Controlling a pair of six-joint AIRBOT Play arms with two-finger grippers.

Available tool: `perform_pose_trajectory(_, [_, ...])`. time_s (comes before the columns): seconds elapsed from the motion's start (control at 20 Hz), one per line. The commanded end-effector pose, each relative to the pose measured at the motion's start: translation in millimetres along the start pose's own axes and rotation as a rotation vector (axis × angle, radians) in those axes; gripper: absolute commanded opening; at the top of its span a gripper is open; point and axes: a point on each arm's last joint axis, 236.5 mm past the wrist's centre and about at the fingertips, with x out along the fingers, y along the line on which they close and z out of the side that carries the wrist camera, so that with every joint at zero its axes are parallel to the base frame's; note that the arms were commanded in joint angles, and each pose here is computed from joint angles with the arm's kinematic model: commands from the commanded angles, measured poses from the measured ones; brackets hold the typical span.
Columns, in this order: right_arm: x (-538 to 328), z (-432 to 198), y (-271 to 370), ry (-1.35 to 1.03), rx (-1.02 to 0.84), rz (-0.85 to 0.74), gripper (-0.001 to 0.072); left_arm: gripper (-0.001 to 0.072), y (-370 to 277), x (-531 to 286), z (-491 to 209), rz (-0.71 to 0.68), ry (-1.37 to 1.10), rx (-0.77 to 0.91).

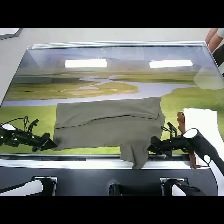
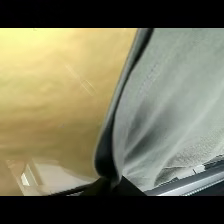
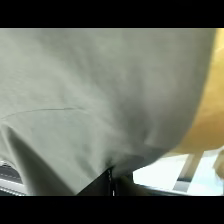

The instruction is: Fold the shirts.

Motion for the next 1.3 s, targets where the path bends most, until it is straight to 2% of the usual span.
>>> perform_pose_trajectory(0.0, [-5, 12, 11, -0.046, -0.056, 0.006, 0.0040, 0.0027, -2, -12, 16, 0.014, -0.056, 0.050])
perform_pose_trajectory(0.15, [-44, 49, 42, -0.147, -0.129, 0.017, 0.0039, 0.0026, -18, -50, 48, 0.036, -0.197, 0.129])
perform_pose_trajectory(0.35, [-97, 121, 89, -0.301, -0.196, 0.037, 0.0038, 0.0025, -64, -76, 90, -0.028, -0.318, 0.152])
perform_pose_trajectory(0.6, [-112, 208, 122, -0.390, -0.194, 0.085, 0.0039, 0.0026, -106, -90, 155, -0.011, -0.395, 0.187])
perform_pose_trajectory(0.75, [-105, 246, 125, -0.441, -0.128, 0.120, 0.0040, 0.0026, -114, -90, 192, -0.026, -0.385, 0.147])
perform_pose_trajectory(0.95, [-78, 264, 109, -0.429, -0.066, 0.115, 0.0042, 0.0027, -107, -72, 214, -0.047, -0.341, 0.101])
perform_pose_trajectory(1.15, [-67, 265, 102, -0.409, -0.083, 0.103, 0.0043, 0.0028, -99, -47, 215, -0.044, -0.284, 0.095])
perform_pose_trajectory(1.2, [-68, 266, 102, -0.415, -0.086, 0.104, 0.0067, 0.0062, -98, -46, 215, -0.043, -0.283, 0.093])
perform_pose_trajectory(1.25, [-71, 263, 102, -0.407, -0.091, 0.104, 0.0228, 0.0213, -97, -49, 216, -0.044, -0.288, 0.090])
